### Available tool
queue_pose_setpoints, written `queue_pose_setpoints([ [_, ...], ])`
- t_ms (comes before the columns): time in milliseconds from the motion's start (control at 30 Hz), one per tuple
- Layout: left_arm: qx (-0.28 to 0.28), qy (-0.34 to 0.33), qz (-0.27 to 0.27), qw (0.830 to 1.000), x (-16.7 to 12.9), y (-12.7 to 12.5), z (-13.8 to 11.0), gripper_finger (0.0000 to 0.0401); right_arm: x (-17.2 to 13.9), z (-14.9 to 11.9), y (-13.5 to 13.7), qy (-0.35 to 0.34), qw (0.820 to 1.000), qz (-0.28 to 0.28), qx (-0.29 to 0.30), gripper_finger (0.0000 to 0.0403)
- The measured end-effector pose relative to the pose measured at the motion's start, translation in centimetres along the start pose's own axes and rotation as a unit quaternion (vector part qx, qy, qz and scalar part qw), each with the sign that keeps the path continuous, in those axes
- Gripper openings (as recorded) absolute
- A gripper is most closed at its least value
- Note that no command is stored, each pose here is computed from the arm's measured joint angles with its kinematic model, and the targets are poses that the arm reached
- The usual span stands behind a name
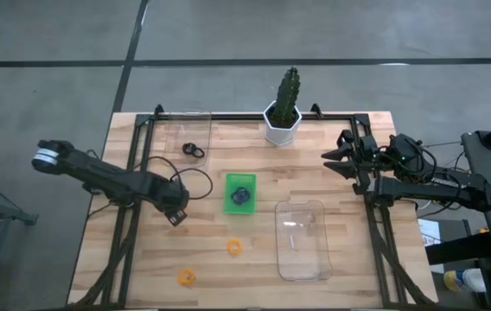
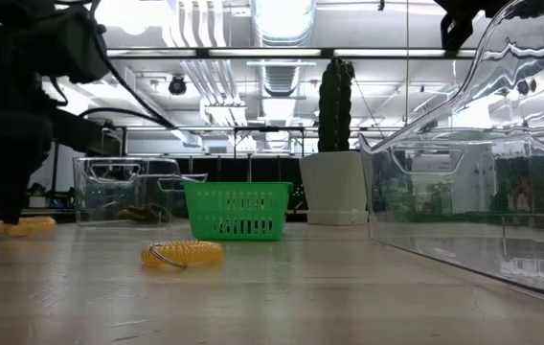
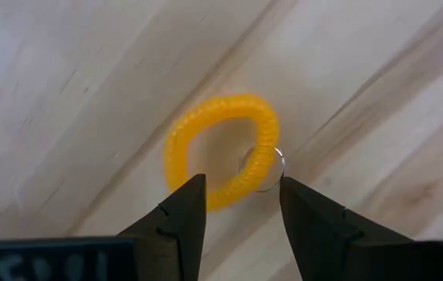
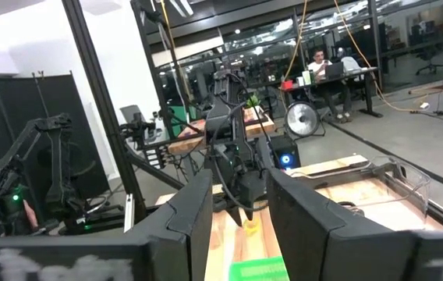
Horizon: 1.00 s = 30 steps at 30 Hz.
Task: Sort spring keychains
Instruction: Put the top yellow spring keychain into the bottom transparent bin
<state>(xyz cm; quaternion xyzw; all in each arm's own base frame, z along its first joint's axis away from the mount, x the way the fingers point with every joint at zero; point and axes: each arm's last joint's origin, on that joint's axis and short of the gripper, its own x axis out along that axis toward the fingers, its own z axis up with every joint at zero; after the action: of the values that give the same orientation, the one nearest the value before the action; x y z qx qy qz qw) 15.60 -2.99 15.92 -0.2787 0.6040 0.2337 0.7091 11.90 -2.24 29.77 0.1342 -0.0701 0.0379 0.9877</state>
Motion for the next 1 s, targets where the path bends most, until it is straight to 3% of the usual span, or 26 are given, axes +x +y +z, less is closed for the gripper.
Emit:
queue_pose_setpoints([
  [367,0.012,-0.003,-0.001,1.0,1.4,-0.2,0.1,0.0156,0.0,0.1,0.0,-0.003,1.0,0.001,-0.001,0.013],
  [733,0.007,0.008,0.013,1.0,2.2,-0.4,0.3,0.0153,0.0,0.1,0.0,-0.004,1.0,0.001,-0.001,0.0116],
  [867,-0.005,0.013,0.02,1.0,2.4,-0.4,0.2,0.0119,0.0,0.1,0.0,-0.004,1.0,0.001,-0.001,0.0118],
  [1000,-0.017,0.01,0.021,1.0,2.5,-0.5,0.3,0.0045,0.0,0.1,0.0,-0.004,1.0,0.001,0.004,0.0123],
])
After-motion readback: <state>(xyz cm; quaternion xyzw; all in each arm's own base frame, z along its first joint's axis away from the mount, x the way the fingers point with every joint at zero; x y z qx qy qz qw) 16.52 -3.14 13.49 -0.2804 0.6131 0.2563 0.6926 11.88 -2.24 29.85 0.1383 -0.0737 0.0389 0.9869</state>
